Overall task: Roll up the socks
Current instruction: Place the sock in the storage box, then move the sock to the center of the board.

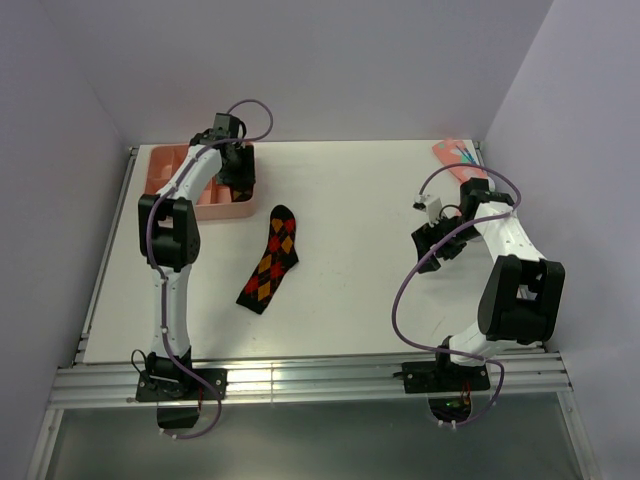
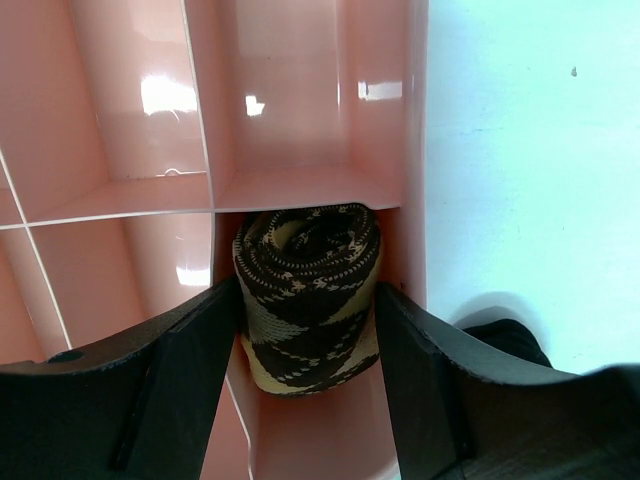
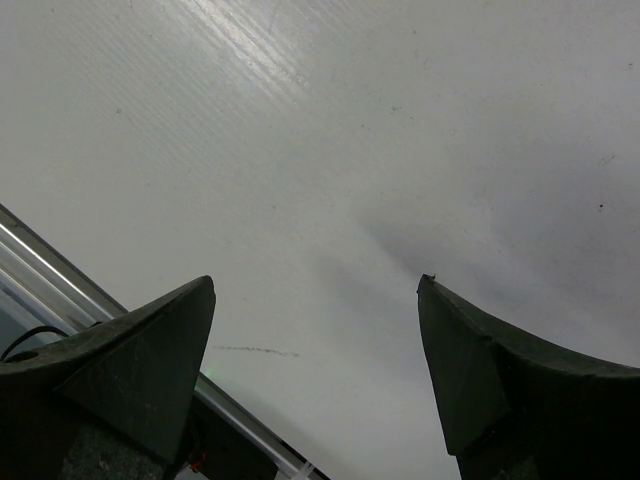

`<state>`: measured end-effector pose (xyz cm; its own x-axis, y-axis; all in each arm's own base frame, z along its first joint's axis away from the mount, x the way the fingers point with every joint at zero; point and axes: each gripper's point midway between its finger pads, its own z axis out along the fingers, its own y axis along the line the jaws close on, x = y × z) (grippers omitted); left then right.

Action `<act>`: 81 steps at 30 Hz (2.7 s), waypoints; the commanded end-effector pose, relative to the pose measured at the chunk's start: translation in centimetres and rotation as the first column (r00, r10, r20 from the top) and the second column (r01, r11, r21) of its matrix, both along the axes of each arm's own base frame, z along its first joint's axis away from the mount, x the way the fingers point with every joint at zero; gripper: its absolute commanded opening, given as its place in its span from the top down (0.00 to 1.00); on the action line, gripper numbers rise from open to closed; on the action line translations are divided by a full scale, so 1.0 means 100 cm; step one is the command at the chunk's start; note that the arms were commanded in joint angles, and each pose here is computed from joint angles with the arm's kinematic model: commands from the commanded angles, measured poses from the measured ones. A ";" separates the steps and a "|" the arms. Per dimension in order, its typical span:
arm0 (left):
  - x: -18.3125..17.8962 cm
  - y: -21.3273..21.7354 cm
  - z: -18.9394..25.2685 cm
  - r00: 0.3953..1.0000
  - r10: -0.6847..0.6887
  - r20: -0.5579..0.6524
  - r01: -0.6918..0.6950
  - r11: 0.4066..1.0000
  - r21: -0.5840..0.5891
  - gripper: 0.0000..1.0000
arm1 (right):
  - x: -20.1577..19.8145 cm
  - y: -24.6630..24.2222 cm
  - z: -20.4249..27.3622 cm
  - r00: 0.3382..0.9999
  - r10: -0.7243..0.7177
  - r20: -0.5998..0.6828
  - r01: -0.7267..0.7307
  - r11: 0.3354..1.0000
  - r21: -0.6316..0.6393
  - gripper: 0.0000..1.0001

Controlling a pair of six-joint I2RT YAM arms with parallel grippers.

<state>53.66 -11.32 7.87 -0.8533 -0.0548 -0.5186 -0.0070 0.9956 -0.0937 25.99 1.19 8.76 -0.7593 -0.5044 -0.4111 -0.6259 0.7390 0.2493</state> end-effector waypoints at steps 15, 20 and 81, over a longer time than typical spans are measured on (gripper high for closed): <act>-0.002 0.014 0.026 0.991 0.043 0.125 -0.050 0.997 0.058 0.30 | 0.006 0.000 0.009 0.999 0.000 0.041 0.000 1.000 0.004 0.11; -0.001 0.035 0.025 0.990 0.088 0.105 -0.099 0.991 0.095 0.31 | 0.005 -0.001 0.009 0.999 0.000 0.042 0.000 1.000 0.002 0.11; -0.170 -0.111 -0.002 0.872 0.405 0.274 -0.399 0.914 -0.078 0.42 | 0.026 0.039 0.040 0.981 0.049 0.190 -0.049 0.999 -0.008 0.13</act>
